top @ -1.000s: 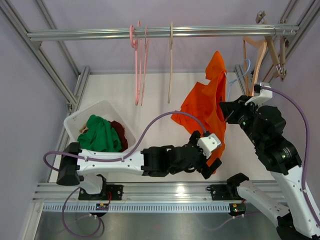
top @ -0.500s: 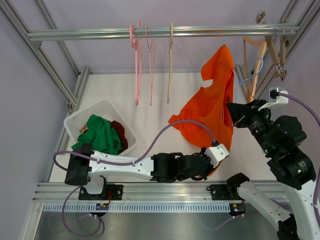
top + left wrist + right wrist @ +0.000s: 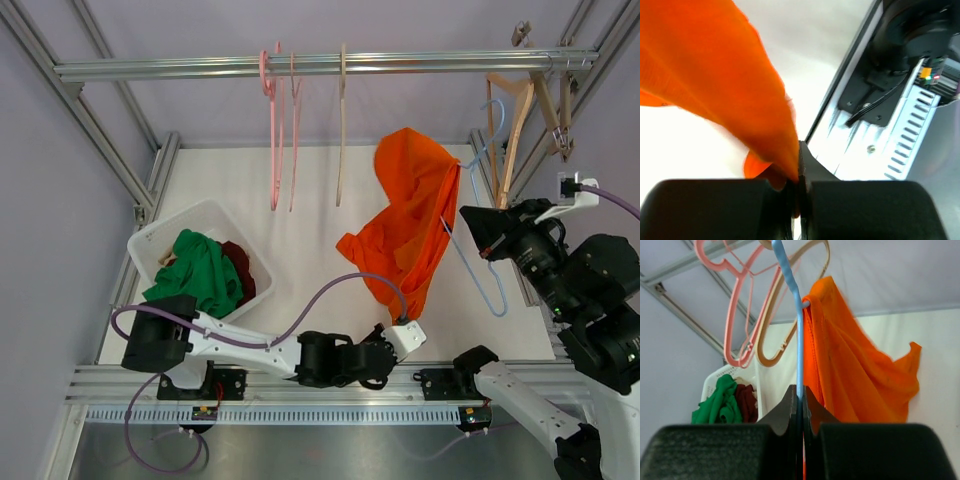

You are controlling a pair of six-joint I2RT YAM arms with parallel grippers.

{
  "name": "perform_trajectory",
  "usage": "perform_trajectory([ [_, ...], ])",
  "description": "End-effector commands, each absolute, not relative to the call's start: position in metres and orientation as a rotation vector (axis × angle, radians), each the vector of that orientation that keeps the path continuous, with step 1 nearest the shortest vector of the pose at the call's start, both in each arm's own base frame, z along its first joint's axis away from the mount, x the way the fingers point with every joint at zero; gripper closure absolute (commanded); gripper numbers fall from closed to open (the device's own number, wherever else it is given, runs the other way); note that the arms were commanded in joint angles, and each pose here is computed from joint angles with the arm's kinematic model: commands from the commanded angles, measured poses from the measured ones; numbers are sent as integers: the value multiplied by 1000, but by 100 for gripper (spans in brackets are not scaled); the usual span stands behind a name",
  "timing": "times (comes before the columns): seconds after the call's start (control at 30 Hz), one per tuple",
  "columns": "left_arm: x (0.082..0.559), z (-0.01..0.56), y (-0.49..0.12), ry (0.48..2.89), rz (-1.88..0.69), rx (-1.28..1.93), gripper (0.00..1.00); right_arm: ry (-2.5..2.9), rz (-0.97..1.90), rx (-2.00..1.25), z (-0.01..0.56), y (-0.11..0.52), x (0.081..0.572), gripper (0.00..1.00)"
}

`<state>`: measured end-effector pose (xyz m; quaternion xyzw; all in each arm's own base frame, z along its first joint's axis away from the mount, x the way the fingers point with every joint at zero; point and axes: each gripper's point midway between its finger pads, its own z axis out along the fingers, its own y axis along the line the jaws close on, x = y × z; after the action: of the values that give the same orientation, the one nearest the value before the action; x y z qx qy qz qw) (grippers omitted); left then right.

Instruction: Remove the t-shirt from the hanger

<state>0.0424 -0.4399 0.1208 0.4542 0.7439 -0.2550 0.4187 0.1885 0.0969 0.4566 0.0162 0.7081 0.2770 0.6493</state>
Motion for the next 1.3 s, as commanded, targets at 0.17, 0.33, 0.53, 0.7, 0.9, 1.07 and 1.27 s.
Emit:
perform_trajectory([
  [0.17,73,240,-429,1626,-636,925,100,1371,833,-95,510,91,104,100],
  [0.33,104,320,-413,1462,-537,765,97,1339,912,-125,503,88,72,100],
  [0.53,130,412,-394,1282,-508,579,80,1245,982,-183,511,78,24,100],
  [0.7,169,451,-391,1230,-488,462,69,1194,1054,-237,519,79,-5,100],
  [0.9,199,461,-405,1172,-486,456,13,1151,1181,-326,526,88,-34,100],
  [1.07,205,466,-411,1137,-505,468,49,1125,1205,-355,530,87,-48,100],
  [1.27,203,481,-403,1125,-505,460,100,1163,1144,-293,522,78,-39,100],
])
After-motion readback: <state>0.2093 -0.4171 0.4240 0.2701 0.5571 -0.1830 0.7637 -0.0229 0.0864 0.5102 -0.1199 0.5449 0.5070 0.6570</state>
